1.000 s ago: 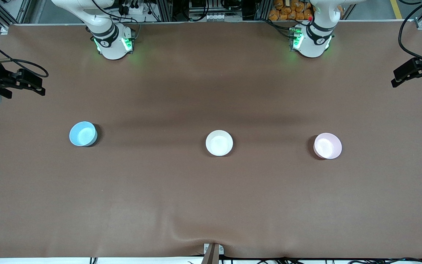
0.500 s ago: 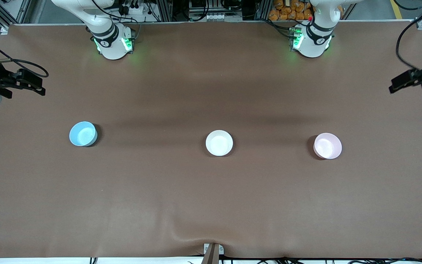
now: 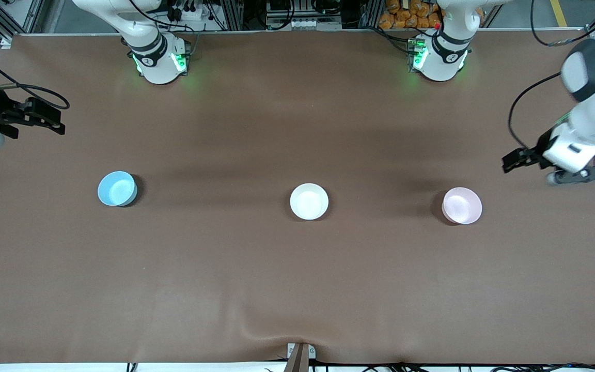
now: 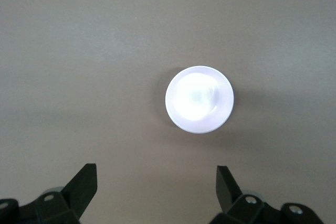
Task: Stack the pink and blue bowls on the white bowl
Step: 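Reach the left gripper down to the pink bowl rim and grasp it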
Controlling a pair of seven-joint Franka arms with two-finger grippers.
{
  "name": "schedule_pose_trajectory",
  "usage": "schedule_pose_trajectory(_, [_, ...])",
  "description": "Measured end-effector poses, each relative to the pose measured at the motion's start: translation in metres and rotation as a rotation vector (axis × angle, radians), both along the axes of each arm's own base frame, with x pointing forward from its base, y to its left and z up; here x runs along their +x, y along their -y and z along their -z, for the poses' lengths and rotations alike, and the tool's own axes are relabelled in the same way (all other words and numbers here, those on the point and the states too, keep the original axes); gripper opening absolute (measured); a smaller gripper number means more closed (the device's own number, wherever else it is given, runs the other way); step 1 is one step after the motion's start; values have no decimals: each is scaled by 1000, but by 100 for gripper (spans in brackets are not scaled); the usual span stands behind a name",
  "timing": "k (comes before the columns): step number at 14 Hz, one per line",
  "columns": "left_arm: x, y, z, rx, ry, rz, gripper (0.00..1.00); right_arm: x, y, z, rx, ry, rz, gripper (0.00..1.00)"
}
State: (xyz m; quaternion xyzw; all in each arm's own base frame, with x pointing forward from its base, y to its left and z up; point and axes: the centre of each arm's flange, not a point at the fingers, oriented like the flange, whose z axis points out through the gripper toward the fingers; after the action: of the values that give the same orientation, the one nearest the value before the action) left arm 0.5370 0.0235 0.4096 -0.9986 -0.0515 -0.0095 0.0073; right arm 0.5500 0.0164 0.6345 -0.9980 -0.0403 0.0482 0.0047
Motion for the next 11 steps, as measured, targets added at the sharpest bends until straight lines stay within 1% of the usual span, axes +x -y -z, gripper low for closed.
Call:
schedule_pose_trajectory(3, [-5,0,63,-8,21,2,100,0,0,0,0,0,0,100])
schedule_pose_trajectory(6, [-2,-1,119,-20,18,-1,100,0,0,0,0,-1,0,100])
schedule_pose_trajectory(8, [2,-3,150,-27,27,-5,95,0,0,0,0,-2,0,100])
schedule_pose_trajectory(9, [4,-3,163,-31,33,-6,89,0,0,0,0,-3,0,100])
schedule_pose_trajectory(10, [5,-3,176,-34,39,-7,88,0,0,0,0,-3,0,100])
schedule_pose_trajectory(11, [5,-5,186,-36,42,-12,81,0,0,0,0,-3,0,100])
